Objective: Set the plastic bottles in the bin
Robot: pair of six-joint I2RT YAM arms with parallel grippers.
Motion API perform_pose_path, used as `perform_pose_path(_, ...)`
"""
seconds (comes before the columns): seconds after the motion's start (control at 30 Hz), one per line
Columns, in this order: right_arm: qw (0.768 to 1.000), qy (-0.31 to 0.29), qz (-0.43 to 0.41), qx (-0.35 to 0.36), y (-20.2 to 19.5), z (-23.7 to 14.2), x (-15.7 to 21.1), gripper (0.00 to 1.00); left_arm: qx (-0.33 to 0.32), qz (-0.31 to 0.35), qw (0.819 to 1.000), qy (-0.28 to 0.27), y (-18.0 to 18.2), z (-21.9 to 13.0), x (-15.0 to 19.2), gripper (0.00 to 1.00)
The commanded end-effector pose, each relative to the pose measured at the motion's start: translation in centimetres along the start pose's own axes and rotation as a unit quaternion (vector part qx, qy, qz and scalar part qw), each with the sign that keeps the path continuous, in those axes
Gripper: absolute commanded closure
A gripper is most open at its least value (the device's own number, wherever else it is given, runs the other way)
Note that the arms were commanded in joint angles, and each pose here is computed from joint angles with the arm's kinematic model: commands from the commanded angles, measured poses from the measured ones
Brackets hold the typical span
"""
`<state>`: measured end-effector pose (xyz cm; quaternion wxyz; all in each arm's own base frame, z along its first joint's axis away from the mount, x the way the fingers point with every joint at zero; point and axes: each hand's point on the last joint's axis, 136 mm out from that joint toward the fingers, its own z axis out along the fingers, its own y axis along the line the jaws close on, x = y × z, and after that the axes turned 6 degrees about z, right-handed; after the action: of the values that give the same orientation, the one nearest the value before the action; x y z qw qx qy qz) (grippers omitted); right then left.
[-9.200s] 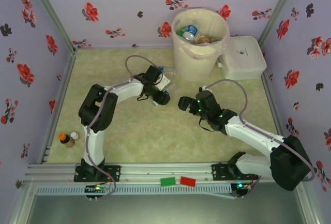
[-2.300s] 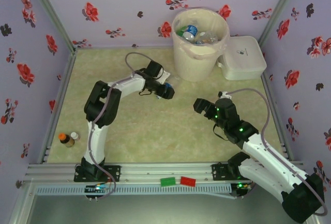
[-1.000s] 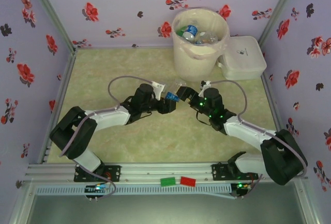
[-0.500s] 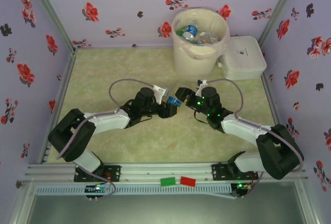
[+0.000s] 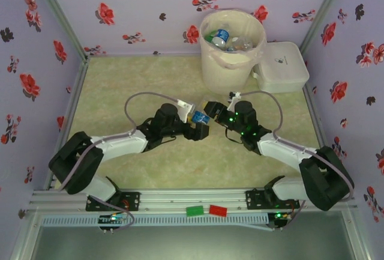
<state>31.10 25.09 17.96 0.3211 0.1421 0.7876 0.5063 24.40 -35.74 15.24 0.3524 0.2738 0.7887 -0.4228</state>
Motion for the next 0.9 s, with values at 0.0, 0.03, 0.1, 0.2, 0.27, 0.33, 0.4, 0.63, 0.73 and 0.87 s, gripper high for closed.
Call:
perform_pose_path(0.0,0.999,-0.013,-0.018,0.025,-0.4,-0.7,-0.3,0.49,0.013,0.016,0.999,-0.037,-1.3,-1.3,-1.3,0.00)
perform_pose_path(0.03,0.999,-0.013,-0.023,0.032,-0.5,-0.9,-0.4,0.50,0.006,0.015,0.999,-0.039,-1.0,-1.6,-1.2,0.00)
perform_pose_path(0.1,0.998,-0.019,-0.033,0.044,-0.4,-1.1,-0.8,0.50,-0.005,0.014,0.999,-0.045,-0.8,-2.2,-1.1,0.00)
perform_pose_path(0.2,0.997,-0.024,-0.050,0.062,-0.3,-1.5,-1.4,0.50,-0.027,0.020,0.998,-0.056,-0.3,-3.4,-1.1,0.00)
perform_pose_path(0.27,0.995,-0.027,-0.065,0.072,0.2,-1.7,-1.9,0.50,-0.050,0.025,0.996,-0.069,0.4,-4.5,-1.4,0.00)
perform_pose_path(0.33,0.993,-0.033,-0.078,0.078,1.0,-2.1,-2.6,0.50,-0.081,0.026,0.993,-0.086,1.4,-5.8,-1.8,0.00)
perform_pose_path(0.4,0.992,-0.042,-0.090,0.078,2.1,-2.6,-3.5,0.50,-0.117,0.021,0.987,-0.105,2.9,-7.3,-2.3,0.00)
perform_pose_path(0.63,0.984,-0.085,-0.137,0.074,7.1,-5.3,-7.9,0.50,-0.239,-0.024,0.959,-0.153,9.2,-12.5,-3.7,0.00)
perform_pose_path(0.73,0.980,-0.101,-0.159,0.069,10.2,-6.6,-10.6,0.50,-0.287,-0.095,0.940,-0.155,12.7,-14.1,-2.6,0.00)
perform_pose_path(0.87,0.970,-0.152,-0.181,0.062,14.6,-8.7,-15.7,0.50,-0.311,-0.164,0.924,-0.150,15.3,-14.9,-0.2,0.00)
